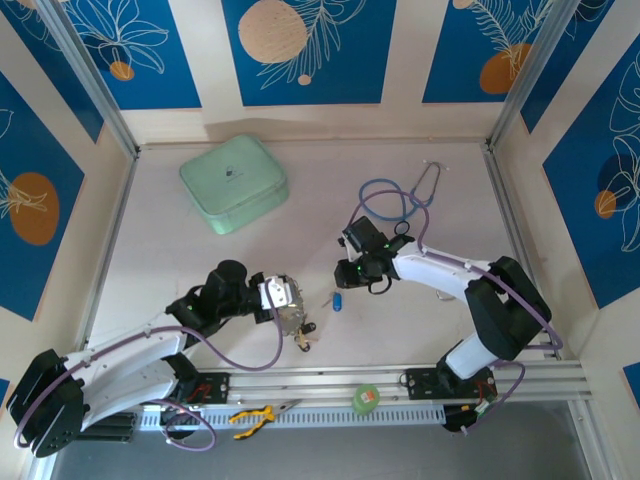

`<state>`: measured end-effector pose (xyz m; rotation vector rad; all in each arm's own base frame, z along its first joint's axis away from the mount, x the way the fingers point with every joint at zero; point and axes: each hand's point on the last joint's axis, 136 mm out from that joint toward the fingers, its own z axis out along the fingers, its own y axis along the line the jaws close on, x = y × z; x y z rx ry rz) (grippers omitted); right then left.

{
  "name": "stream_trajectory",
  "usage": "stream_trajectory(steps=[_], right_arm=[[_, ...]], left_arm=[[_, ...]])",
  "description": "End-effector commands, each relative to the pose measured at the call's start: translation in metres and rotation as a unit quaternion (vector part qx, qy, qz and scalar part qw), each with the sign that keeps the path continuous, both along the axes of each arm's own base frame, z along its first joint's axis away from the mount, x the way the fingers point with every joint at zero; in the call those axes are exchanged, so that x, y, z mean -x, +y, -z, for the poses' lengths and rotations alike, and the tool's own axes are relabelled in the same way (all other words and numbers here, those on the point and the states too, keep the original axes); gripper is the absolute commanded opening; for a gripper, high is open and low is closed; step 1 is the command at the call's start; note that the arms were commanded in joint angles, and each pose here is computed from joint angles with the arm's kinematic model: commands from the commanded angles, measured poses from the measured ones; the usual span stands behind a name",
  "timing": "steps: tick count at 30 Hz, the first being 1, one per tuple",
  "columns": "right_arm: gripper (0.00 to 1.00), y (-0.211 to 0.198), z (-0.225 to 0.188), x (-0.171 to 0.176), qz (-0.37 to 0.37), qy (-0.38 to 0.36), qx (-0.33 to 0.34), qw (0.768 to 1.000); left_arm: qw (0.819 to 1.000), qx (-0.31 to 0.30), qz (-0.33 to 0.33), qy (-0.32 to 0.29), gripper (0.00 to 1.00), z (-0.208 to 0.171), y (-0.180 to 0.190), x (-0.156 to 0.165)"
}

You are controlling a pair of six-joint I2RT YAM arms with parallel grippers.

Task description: Put the keys on the keyring

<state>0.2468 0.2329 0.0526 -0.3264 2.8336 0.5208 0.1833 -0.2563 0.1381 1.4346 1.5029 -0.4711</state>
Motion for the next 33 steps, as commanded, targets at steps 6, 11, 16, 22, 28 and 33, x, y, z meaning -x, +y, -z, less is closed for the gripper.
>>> stream_trajectory(steps=[6, 11, 16, 22, 28, 33], right_arm=[[0.32, 0.011, 0.014, 0.009, 0.050, 0.077, -0.026, 0.995], [0.31, 0.017, 0.020, 0.012, 0.048, 0.095, -0.041, 0.993], [0.29, 0.019, 0.024, 0.014, 0.047, 0.104, -0.045, 0.992], [0.26, 0.019, 0.026, 0.011, 0.049, 0.104, -0.043, 0.992], [0.24, 0.018, 0.028, 0.010, 0.053, 0.106, -0.040, 0.992], [0.21, 0.019, 0.028, 0.009, 0.052, 0.106, -0.043, 0.992]], left_arm=[[1.000, 0.015, 0.004, -0.015, 0.00, -0.012, -0.004, 0.000], [1.000, 0.014, 0.004, -0.014, 0.00, -0.011, -0.003, 0.001], [1.000, 0.015, 0.004, -0.015, 0.00, -0.012, -0.003, 0.001], [1.000, 0.014, 0.004, -0.014, 0.00, -0.011, -0.003, 0.001], [1.000, 0.015, 0.004, -0.015, 0.00, -0.012, -0.003, 0.001], [1.000, 0.015, 0.004, -0.014, 0.00, -0.012, -0.003, 0.001]])
